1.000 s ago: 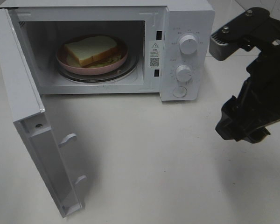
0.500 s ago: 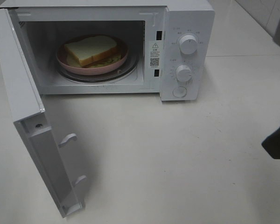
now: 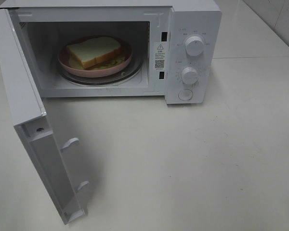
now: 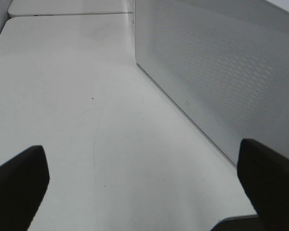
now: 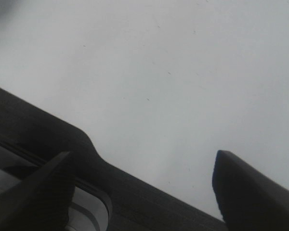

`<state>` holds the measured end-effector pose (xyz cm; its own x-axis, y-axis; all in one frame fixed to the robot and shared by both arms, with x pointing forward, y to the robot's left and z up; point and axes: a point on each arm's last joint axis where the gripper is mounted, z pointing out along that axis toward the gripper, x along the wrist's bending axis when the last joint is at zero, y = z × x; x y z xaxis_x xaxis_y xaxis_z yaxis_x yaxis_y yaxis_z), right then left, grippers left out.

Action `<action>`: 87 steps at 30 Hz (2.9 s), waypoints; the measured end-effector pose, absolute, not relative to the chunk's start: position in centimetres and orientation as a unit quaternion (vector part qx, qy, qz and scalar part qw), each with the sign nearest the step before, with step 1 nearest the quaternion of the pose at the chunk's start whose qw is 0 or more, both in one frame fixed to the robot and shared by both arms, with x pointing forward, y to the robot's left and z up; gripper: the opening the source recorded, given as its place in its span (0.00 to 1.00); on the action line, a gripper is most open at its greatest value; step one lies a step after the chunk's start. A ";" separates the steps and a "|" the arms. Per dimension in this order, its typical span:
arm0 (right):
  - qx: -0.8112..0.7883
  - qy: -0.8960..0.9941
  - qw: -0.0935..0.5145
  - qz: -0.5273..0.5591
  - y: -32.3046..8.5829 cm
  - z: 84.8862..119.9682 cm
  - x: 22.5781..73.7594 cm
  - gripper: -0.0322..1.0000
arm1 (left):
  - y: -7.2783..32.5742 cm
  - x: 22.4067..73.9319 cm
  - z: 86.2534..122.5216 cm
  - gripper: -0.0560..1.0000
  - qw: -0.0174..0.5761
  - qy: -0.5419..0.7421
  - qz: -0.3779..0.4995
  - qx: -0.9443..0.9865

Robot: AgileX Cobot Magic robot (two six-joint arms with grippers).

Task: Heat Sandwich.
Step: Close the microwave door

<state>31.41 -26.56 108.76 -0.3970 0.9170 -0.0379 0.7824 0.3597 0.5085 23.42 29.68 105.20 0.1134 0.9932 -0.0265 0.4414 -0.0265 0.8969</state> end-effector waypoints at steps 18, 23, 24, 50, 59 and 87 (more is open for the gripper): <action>0.642 0.675 0.245 0.269 -30.1 105.2 25.6 0.77 | 29.7 23.4 105.2 0.99 0.402 0.570 0.343 0.629; 0.643 0.652 0.272 0.297 -30.3 105.3 24.6 0.77 | 29.7 23.4 105.2 0.99 0.402 0.570 0.343 0.629; 0.644 0.646 0.278 0.302 -30.3 105.3 24.4 0.77 | 29.7 23.4 105.2 0.99 0.402 0.570 0.343 0.629; 0.643 0.589 0.342 0.350 -30.3 104.7 22.9 0.77 | 29.7 23.4 105.2 0.99 0.402 0.570 0.343 0.629; 0.643 0.589 0.343 0.350 -30.3 104.7 22.9 0.77 | 29.7 23.4 105.2 0.99 0.402 0.570 0.343 0.629; 0.643 0.589 0.343 0.350 -30.3 104.7 22.9 0.77 | 29.7 23.4 105.2 0.99 0.402 0.570 0.343 0.629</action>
